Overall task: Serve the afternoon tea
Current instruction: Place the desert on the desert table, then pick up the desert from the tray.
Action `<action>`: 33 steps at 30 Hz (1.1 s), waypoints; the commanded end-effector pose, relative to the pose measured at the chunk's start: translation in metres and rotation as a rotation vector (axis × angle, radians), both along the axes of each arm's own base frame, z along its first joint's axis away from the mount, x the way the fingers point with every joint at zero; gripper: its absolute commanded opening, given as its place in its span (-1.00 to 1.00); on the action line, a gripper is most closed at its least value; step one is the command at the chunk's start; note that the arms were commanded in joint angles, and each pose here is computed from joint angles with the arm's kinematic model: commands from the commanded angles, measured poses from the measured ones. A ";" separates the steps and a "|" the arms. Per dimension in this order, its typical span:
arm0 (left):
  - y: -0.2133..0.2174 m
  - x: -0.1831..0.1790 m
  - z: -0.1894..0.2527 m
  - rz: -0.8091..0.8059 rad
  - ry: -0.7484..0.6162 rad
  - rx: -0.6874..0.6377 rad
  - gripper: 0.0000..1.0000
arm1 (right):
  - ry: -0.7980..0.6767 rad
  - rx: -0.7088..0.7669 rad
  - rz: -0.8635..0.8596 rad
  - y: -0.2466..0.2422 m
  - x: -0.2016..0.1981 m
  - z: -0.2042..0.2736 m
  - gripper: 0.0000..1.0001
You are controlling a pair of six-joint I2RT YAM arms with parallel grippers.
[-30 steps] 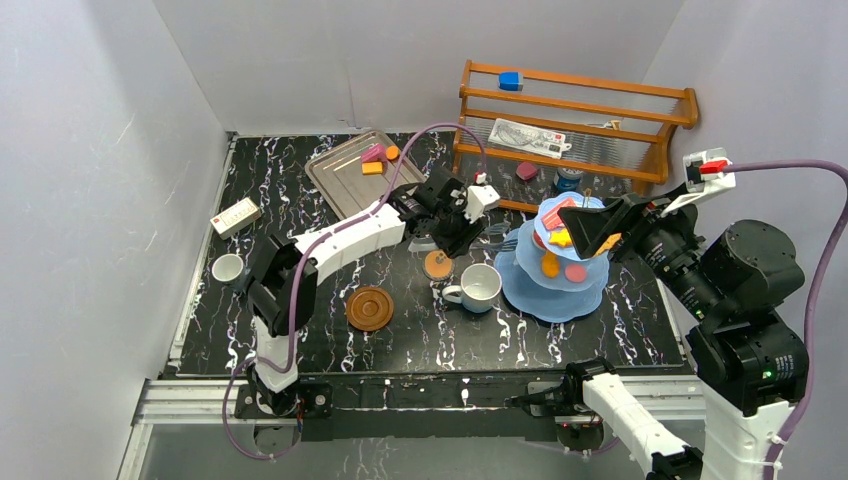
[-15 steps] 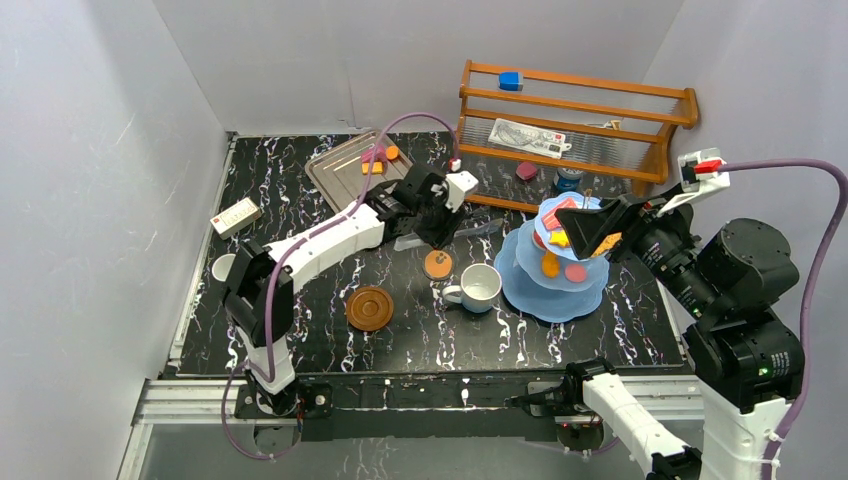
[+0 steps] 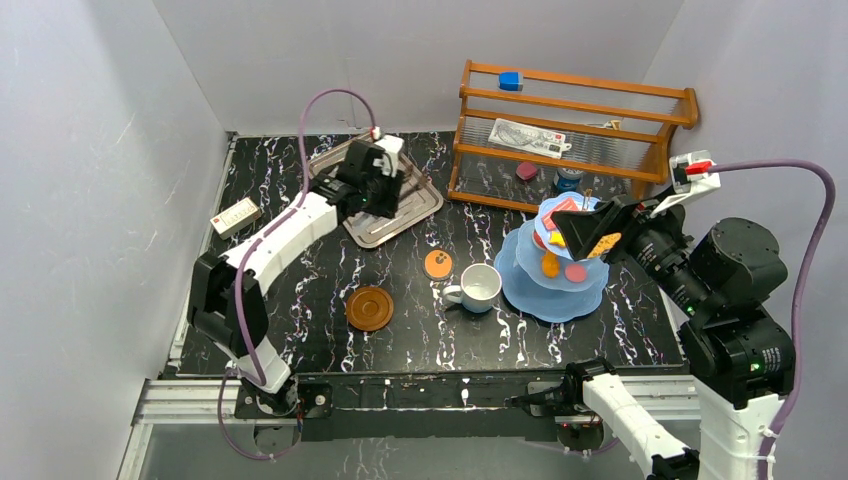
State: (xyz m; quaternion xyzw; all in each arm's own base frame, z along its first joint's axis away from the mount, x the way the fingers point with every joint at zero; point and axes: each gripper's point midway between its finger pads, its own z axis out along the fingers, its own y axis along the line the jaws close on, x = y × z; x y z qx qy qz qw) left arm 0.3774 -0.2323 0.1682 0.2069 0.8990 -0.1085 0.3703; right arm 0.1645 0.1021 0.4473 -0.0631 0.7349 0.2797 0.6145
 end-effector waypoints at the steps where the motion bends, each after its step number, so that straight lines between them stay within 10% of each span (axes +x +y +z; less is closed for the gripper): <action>1: 0.050 0.018 0.030 0.201 -0.064 -0.015 -0.14 | -0.057 0.029 0.016 0.003 -0.001 0.012 0.97; 33: 0.125 0.109 -0.002 0.278 0.027 -0.145 -0.07 | -0.053 0.020 -0.005 0.001 0.007 0.008 0.97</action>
